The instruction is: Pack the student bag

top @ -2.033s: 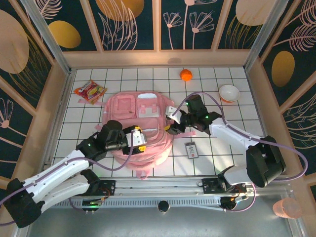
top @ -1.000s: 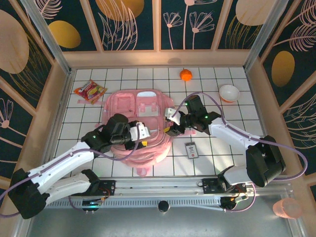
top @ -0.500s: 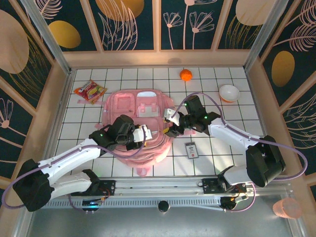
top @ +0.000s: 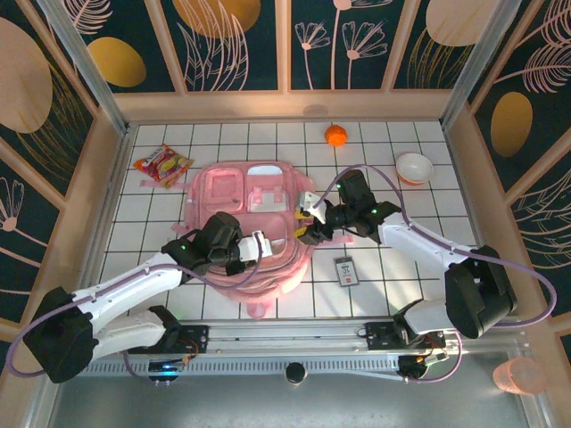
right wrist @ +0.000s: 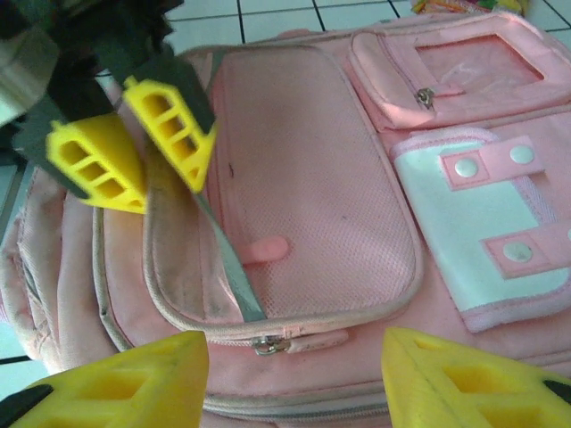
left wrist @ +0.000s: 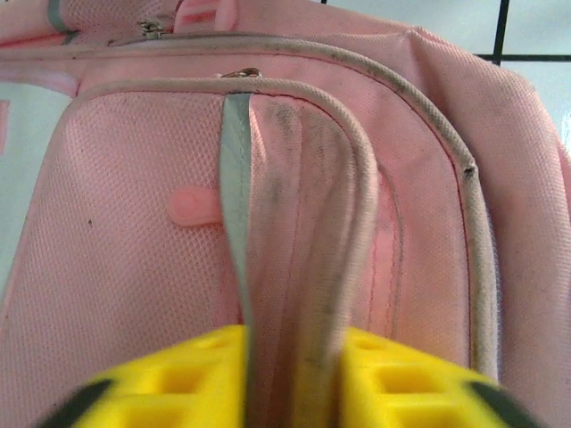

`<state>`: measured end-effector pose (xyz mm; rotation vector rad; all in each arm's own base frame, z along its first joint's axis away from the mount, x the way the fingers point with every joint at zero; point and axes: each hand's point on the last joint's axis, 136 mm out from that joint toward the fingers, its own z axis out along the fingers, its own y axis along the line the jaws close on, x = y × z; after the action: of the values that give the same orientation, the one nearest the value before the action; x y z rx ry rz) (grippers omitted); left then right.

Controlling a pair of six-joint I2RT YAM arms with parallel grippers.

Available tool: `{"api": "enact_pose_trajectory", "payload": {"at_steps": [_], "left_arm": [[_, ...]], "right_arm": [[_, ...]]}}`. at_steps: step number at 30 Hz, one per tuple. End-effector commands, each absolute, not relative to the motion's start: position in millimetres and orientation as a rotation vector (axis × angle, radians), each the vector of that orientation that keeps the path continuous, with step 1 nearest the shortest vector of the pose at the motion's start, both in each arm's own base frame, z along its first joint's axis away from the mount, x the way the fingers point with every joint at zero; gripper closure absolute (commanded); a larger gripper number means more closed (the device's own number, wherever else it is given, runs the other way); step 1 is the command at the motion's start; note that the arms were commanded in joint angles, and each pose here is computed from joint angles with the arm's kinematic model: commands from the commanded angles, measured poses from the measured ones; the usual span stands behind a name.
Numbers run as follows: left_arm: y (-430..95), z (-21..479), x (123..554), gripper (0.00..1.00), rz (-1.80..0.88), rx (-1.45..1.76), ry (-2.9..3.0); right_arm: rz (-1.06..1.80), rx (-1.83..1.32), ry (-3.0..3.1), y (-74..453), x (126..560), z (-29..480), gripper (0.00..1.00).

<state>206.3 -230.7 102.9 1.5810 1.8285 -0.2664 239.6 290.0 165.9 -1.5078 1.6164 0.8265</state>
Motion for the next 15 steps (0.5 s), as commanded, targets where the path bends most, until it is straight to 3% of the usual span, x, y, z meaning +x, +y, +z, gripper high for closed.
{"api": "enact_pose_trajectory", "payload": {"at_steps": [1,8,15], "left_arm": [[-231,115,219,0.97,-0.242,1.52,1.797],[-227,183,216,1.0,-0.421,1.257,1.566],[-222,196,210,1.0,-0.39,1.244,1.468]], "right_arm": [[0.875,-1.458,1.568,289,237,177,0.46],[0.893,-1.493,1.584,291,236,163,0.45],[0.929,-1.52,1.529,307,240,164,0.44]]}}
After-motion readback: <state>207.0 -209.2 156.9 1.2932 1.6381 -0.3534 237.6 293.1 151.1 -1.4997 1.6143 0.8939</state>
